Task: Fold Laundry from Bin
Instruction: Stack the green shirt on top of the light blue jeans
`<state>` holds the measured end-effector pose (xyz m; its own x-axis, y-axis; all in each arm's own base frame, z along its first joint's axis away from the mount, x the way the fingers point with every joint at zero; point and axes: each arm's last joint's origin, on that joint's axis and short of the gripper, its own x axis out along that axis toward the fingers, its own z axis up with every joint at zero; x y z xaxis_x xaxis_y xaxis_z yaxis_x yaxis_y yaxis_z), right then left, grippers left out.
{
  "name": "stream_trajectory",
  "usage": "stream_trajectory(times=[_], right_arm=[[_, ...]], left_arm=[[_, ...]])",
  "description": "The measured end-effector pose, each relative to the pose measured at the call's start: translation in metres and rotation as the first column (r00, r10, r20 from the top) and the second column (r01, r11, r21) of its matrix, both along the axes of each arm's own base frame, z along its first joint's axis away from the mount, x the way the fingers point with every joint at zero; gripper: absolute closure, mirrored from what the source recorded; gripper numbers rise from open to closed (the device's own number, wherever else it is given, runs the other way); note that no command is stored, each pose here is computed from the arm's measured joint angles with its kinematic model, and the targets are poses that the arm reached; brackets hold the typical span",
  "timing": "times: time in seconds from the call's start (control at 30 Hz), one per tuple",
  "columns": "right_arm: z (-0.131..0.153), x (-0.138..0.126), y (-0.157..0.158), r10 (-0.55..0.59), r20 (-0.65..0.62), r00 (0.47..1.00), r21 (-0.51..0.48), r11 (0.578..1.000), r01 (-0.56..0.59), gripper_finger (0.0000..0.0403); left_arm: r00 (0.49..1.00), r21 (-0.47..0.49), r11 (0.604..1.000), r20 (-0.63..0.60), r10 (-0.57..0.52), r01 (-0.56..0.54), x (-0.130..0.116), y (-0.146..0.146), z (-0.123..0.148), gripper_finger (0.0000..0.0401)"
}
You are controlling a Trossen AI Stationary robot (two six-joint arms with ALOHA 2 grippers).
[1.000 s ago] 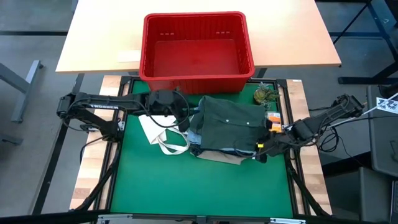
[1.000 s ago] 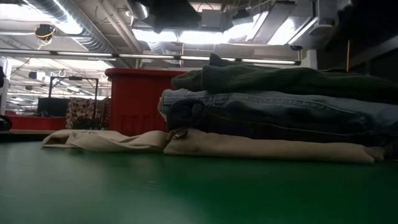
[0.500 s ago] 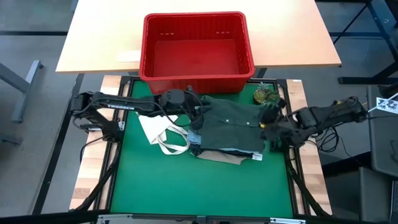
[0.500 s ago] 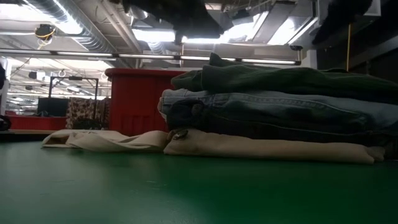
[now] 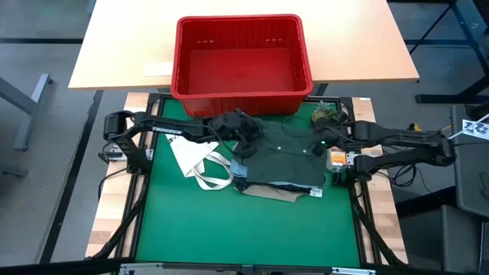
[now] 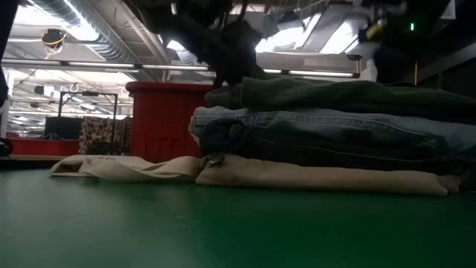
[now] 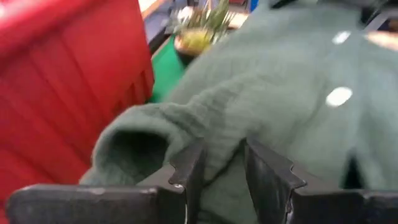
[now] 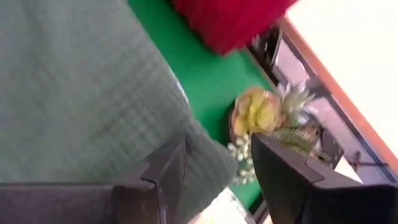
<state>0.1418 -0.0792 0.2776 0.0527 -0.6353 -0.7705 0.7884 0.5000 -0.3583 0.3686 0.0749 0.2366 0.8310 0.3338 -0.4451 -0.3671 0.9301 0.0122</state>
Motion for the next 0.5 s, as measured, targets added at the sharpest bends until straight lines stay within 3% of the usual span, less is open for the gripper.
stream_trajectory(times=[0.2,0.33,0.5], right_arm=[[-0.045,-0.012,-0.019,-0.119,-0.014,0.993,0.057,0.991,0.12,0.0219],[-0.046,-0.013,-0.03,-0.152,0.086,0.985,0.149,0.979,0.138,0.0219],[-0.047,-0.018,-0.031,-0.17,0.064,0.983,0.175,0.972,0.157,0.0219]], left_arm=[[0.988,-0.017,0.999,-0.147,0.043,-0.046,-0.002,0.011,-0.025,0.0294],[0.976,-0.021,0.998,-0.212,0.057,-0.063,-0.005,0.013,-0.031,0.0294],[0.971,-0.017,0.997,-0.228,0.066,-0.072,-0.007,0.013,-0.032,0.0294]])
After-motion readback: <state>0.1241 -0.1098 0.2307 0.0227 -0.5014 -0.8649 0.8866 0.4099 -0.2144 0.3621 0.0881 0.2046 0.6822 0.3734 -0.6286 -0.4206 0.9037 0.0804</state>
